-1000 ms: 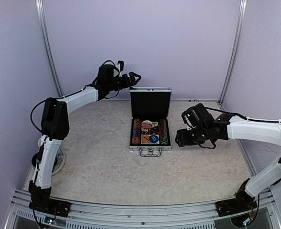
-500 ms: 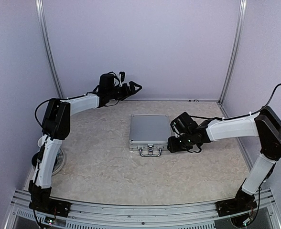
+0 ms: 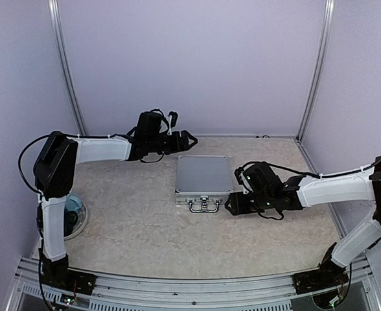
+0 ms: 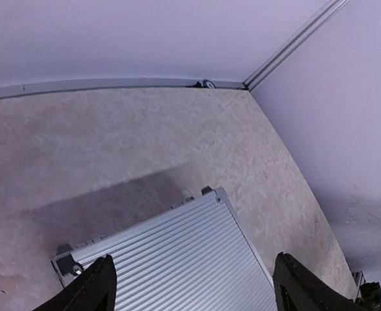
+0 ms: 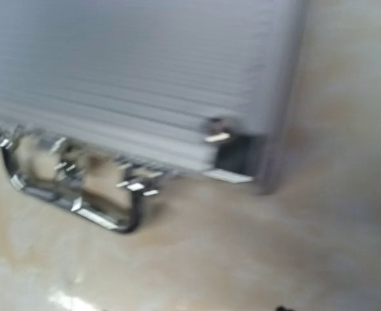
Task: Pack up texas hold em set
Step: Press the middle-side button of the box on the chip case.
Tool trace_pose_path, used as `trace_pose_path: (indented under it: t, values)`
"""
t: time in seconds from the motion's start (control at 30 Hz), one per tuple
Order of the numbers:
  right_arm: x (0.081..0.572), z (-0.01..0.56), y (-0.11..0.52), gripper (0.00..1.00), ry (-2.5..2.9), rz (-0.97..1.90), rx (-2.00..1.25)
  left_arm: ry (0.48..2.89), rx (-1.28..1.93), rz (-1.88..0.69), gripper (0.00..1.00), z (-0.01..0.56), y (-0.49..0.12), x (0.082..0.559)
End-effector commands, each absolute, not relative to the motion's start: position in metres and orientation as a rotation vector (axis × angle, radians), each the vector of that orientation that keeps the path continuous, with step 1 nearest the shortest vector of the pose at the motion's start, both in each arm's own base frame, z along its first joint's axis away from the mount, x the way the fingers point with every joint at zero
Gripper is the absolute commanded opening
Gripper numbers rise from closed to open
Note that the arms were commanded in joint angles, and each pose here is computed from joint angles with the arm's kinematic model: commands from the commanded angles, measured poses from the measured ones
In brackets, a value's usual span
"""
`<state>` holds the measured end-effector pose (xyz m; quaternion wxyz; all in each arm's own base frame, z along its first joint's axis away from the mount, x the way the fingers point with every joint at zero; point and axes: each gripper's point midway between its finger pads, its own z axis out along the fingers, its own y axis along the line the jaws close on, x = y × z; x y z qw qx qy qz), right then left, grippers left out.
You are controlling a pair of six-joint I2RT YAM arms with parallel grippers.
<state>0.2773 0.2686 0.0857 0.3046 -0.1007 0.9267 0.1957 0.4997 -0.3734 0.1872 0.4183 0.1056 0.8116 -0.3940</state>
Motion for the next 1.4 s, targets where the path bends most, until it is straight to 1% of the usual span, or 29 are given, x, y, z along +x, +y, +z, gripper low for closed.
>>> trace_pose_path:
  t: [0.0,0.07,0.17,0.3,0.37,0.4,0.73,0.83,1.07,1.2,1.37]
  values:
    - [0.276,0.071,0.299,0.56,2.442,0.672,-0.273,2.087,0.339,-0.892,0.72,0.165,-0.385,0.460]
    - [0.273,0.068,0.315,0.57,2.441,0.777,-0.277,2.116,0.380,-0.895,0.65,0.152,-0.394,0.442]
    - [0.270,0.069,0.334,0.57,2.422,0.879,-0.299,2.154,0.412,-0.900,0.58,0.135,-0.401,0.422]
    - [0.273,0.073,0.353,0.57,2.404,0.906,-0.332,2.208,0.417,-0.949,0.41,0.110,-0.401,0.407]
    - [0.275,0.073,0.361,0.56,2.405,0.900,-0.346,2.227,0.410,-0.958,0.36,0.100,-0.399,0.403]
    - [0.277,0.072,0.364,0.56,2.410,0.896,-0.349,2.234,0.408,-0.960,0.35,0.096,-0.397,0.400]
    - [0.283,0.050,0.377,0.57,2.474,0.845,-0.327,2.252,0.386,-0.999,0.32,0.085,-0.388,0.390]
    - [0.287,0.043,0.376,0.57,2.486,0.803,-0.318,2.246,0.383,-1.014,0.31,0.086,-0.387,0.388]
    - [0.290,0.032,0.388,0.58,2.504,0.827,-0.334,2.223,0.371,-1.023,0.31,0.098,-0.382,0.385]
    - [0.286,0.042,0.397,0.58,2.474,0.935,-0.331,2.211,0.369,-1.018,0.31,0.106,-0.380,0.385]
    - [0.280,0.077,0.404,0.58,2.391,1.084,-0.318,2.200,0.366,-1.021,0.31,0.112,-0.378,0.383]
